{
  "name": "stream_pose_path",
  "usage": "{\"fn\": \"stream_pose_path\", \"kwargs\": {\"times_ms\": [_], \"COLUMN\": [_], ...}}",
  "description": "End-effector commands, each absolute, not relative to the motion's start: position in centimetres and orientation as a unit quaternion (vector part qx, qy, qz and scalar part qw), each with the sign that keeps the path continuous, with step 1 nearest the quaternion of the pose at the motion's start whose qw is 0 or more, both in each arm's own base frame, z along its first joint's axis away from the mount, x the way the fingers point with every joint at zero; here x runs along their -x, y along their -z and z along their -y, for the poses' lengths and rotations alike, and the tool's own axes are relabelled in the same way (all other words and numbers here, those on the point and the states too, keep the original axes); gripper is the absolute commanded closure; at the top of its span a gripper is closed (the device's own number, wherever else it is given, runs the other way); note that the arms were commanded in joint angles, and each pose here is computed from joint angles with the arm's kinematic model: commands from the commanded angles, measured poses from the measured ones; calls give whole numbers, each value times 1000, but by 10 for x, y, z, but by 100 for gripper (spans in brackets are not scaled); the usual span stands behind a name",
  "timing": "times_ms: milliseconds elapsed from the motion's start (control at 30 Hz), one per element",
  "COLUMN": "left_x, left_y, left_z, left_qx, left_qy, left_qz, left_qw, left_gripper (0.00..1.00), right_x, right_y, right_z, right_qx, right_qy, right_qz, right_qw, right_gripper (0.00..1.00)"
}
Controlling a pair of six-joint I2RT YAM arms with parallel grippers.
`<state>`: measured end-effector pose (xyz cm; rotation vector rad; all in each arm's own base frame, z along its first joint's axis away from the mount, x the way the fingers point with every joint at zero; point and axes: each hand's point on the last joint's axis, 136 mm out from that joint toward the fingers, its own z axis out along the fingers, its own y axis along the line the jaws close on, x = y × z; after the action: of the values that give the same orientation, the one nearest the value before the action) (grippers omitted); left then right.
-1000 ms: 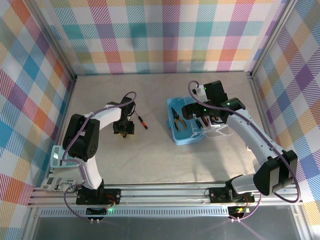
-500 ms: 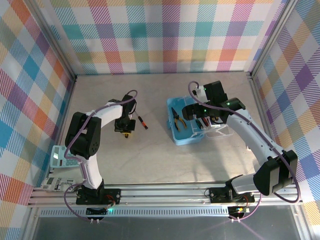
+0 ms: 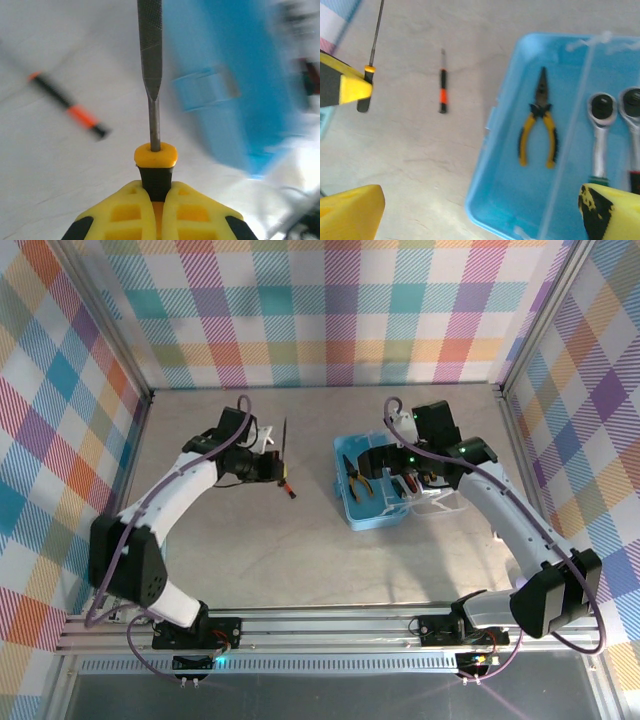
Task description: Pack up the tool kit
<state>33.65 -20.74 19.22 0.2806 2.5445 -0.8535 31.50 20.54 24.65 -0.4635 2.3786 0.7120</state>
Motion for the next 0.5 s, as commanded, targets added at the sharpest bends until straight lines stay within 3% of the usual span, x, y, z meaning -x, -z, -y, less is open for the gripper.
{"fn": "stream_pose_path", "kwargs": {"times_ms": [0,233,467], "left_x": [-315,-300,-295], "left_y": [-246,-272,-278], "left_z": [262,310,336], "left_qx": [-165,-202,-222], "left_qy": [444,501,520], "left_qz": [-850,-807,-791], "left_qw": [230,240,237], "left_gripper": [100,100,100], "right_x": [-316,-332,-345], "right_y": [-290,-306,-285], "right_z": [-234,-256,-266], "right_qx": [164,144,126], "right_qy": [-369,-400,-374], "right_qz": [-854,-839,-857], "right_qw": [327,339,331], "right_gripper": [1,1,26]}}
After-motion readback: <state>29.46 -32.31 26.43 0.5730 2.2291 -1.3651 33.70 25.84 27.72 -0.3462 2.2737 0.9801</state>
